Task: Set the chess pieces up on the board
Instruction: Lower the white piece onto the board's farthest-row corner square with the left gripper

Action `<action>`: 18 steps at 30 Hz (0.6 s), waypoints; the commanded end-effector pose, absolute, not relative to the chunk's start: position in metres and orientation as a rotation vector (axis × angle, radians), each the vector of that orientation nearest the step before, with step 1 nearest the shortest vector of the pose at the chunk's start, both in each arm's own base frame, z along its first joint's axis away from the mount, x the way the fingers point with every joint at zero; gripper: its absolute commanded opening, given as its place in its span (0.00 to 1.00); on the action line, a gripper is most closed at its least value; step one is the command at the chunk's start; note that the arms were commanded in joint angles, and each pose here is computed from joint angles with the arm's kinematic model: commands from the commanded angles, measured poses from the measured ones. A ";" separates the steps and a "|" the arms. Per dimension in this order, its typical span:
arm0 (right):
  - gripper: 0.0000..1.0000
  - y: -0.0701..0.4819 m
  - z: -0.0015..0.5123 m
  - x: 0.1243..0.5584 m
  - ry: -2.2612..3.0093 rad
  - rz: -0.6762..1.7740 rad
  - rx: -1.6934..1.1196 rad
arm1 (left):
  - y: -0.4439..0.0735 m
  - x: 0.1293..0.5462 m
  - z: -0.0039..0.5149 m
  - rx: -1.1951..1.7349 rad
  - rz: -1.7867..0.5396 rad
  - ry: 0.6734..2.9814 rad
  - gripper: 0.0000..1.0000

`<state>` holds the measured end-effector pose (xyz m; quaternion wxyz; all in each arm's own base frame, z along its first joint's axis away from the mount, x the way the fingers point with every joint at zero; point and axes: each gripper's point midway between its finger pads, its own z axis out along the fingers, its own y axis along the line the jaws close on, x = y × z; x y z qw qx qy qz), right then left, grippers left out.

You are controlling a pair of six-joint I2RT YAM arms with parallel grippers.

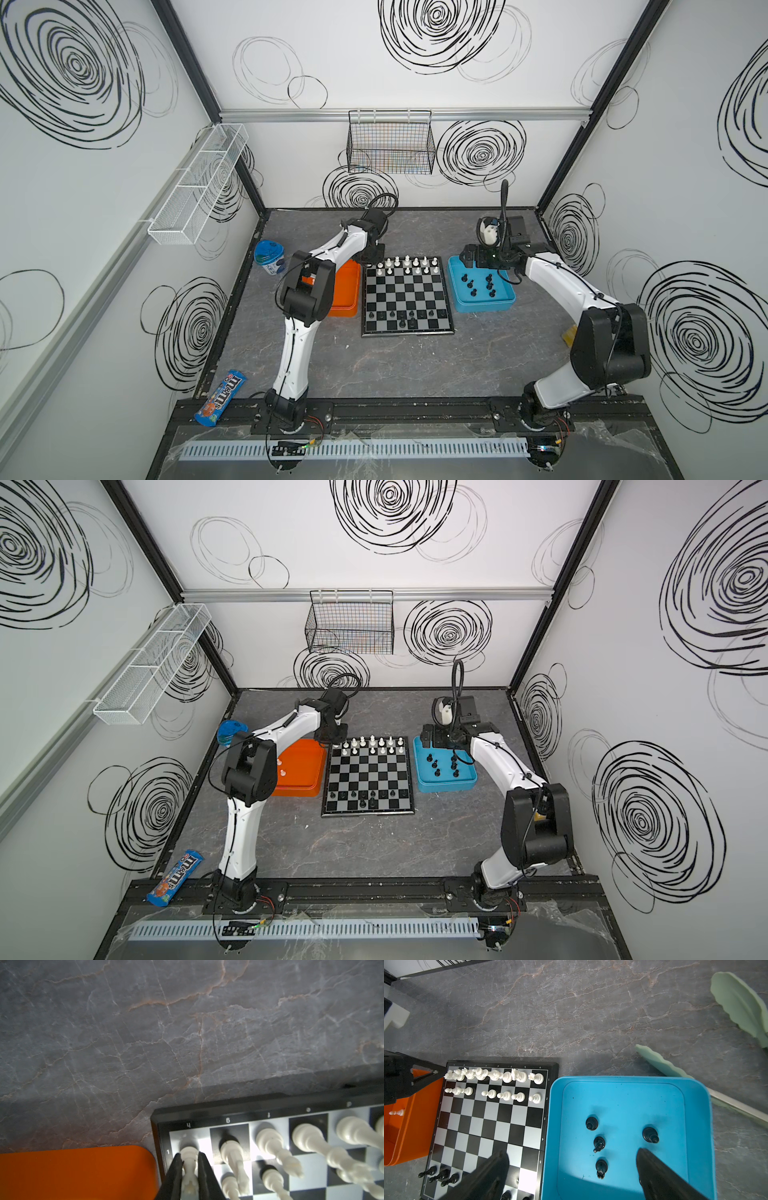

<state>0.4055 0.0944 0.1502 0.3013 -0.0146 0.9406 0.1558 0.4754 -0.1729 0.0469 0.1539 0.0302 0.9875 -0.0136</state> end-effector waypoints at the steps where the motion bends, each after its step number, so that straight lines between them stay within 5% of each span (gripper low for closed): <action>1: 1.00 0.093 0.153 0.406 2.478 0.413 -0.044 | -0.177 0.472 0.041 0.111 -0.036 2.852 0.20; 18: 1.00 0.093 0.151 0.406 2.480 0.412 -0.044 | -0.176 0.474 0.038 0.109 -0.031 2.848 0.19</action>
